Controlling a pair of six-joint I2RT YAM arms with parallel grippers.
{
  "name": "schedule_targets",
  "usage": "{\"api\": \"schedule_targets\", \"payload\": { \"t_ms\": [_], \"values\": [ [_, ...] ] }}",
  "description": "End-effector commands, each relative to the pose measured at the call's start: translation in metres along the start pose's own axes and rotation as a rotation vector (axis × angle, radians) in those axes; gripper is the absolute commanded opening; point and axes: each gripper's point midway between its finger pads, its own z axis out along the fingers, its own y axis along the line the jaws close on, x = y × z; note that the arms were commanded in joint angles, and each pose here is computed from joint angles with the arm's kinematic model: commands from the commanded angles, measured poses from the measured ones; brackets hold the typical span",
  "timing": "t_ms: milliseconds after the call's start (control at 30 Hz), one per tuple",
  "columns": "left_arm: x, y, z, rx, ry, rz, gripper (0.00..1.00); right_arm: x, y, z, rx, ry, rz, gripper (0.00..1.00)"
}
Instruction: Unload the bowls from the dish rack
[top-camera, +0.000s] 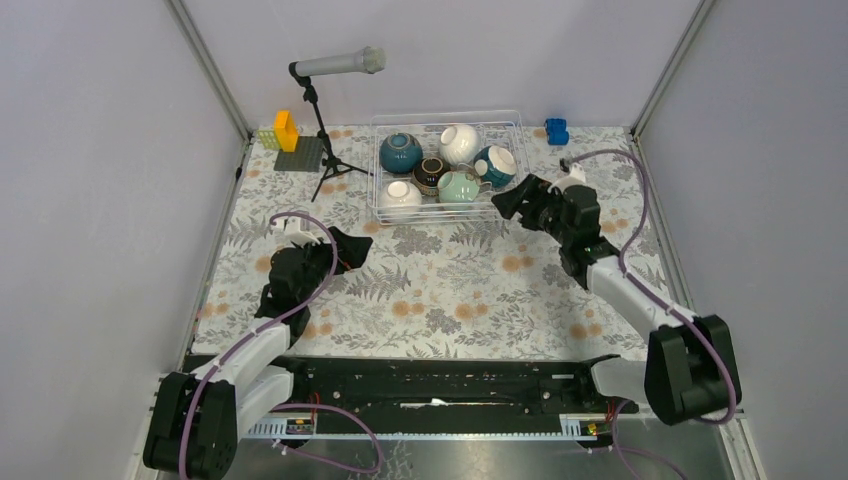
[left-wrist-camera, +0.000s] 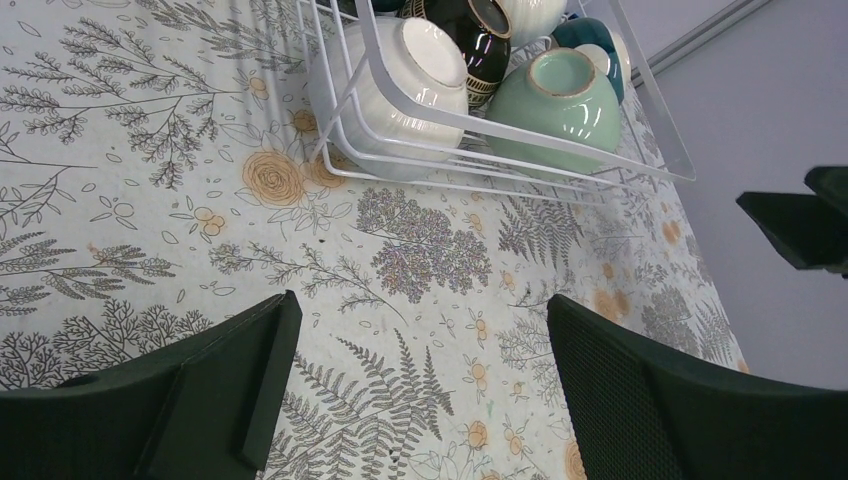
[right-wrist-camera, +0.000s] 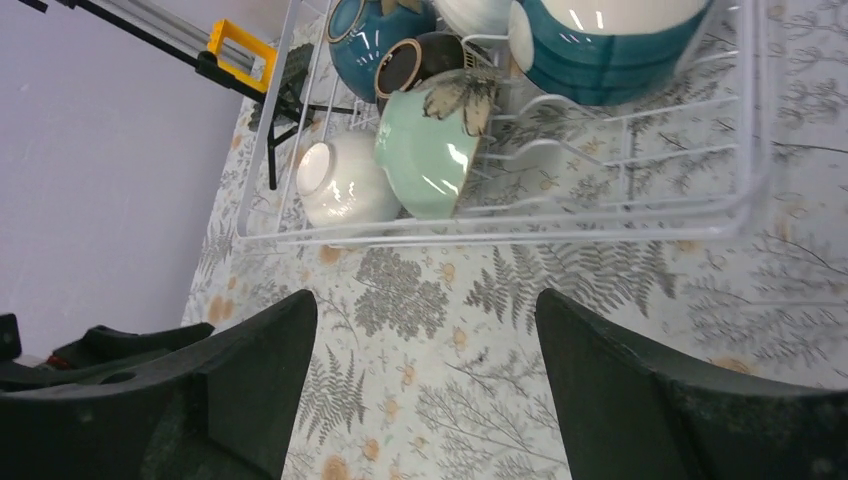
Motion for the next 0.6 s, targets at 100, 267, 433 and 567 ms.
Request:
{"api": "schedule_targets", "payload": {
  "t_ms": [100, 267, 433, 567],
  "values": [
    [-0.009, -0.012, 0.000, 0.057, -0.038, -0.003, 0.99, -0.014, 0.019, 0.049, 0.015, 0.064, 0.104, 0.81],
    [-0.009, -0.013, -0.001, 0.061, -0.043, -0.007, 0.99, -0.015, 0.015, 0.086, 0.039, 0.095, 0.176, 0.79],
    [-0.007, -0.011, -0.002, 0.054, -0.045, -0.017, 0.99, -0.008, 0.006, 0.122, 0.088, 0.149, 0.198, 0.79],
    [-0.008, -0.012, -0.002, 0.055, -0.049, -0.021, 0.99, 0.006, -0.002, 0.146, 0.099, 0.193, 0.229, 0.80]
  ]
}}
